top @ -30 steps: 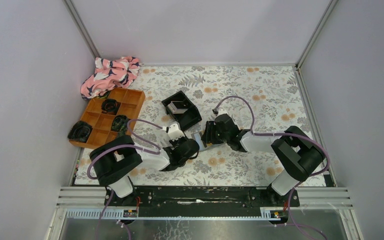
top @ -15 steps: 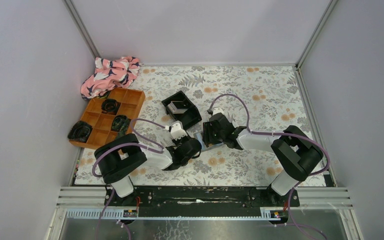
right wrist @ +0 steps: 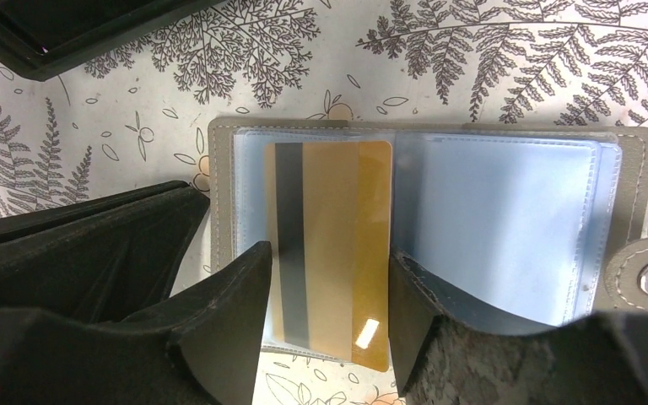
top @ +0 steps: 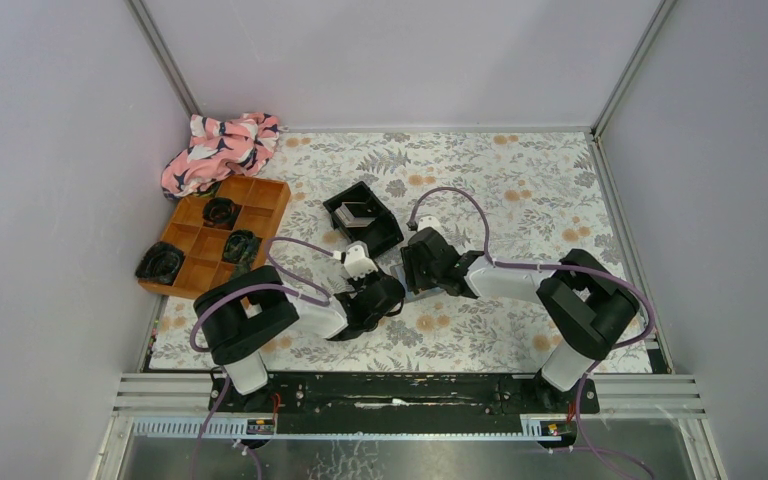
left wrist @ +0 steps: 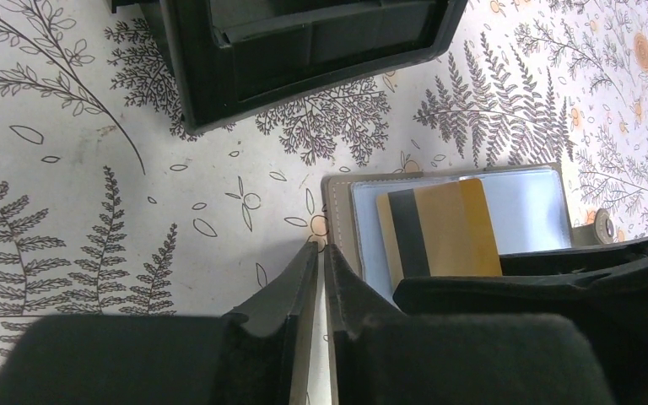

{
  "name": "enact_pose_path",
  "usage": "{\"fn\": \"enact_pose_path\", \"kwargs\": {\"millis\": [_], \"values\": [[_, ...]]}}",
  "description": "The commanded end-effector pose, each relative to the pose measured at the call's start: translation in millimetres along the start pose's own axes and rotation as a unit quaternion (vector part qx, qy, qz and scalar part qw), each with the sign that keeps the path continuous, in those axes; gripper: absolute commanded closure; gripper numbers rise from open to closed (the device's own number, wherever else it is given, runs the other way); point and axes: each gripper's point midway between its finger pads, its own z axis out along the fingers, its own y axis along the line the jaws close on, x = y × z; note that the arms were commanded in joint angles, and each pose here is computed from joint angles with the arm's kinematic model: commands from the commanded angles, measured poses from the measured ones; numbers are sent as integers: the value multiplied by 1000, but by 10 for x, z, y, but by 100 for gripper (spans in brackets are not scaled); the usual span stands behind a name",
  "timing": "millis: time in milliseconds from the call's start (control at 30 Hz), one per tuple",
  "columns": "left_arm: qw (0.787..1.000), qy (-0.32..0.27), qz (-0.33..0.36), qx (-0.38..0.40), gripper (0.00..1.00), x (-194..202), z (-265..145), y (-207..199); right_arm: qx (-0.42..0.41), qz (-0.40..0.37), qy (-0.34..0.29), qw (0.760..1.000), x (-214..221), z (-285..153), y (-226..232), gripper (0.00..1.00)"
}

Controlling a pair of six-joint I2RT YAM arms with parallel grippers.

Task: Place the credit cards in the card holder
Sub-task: Insert the credit card into the card holder.

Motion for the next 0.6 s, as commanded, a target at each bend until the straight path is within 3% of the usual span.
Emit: {"fn": "enact_pose_path", "kwargs": {"millis": [0, 567], "values": [[977, 141, 129, -91, 84, 681, -229, 901, 34, -20, 55, 998, 335, 31, -146, 43], [979, 142, 122, -80, 89, 714, -253, 861, 57, -33, 37, 997, 227, -65, -142, 47]]}}
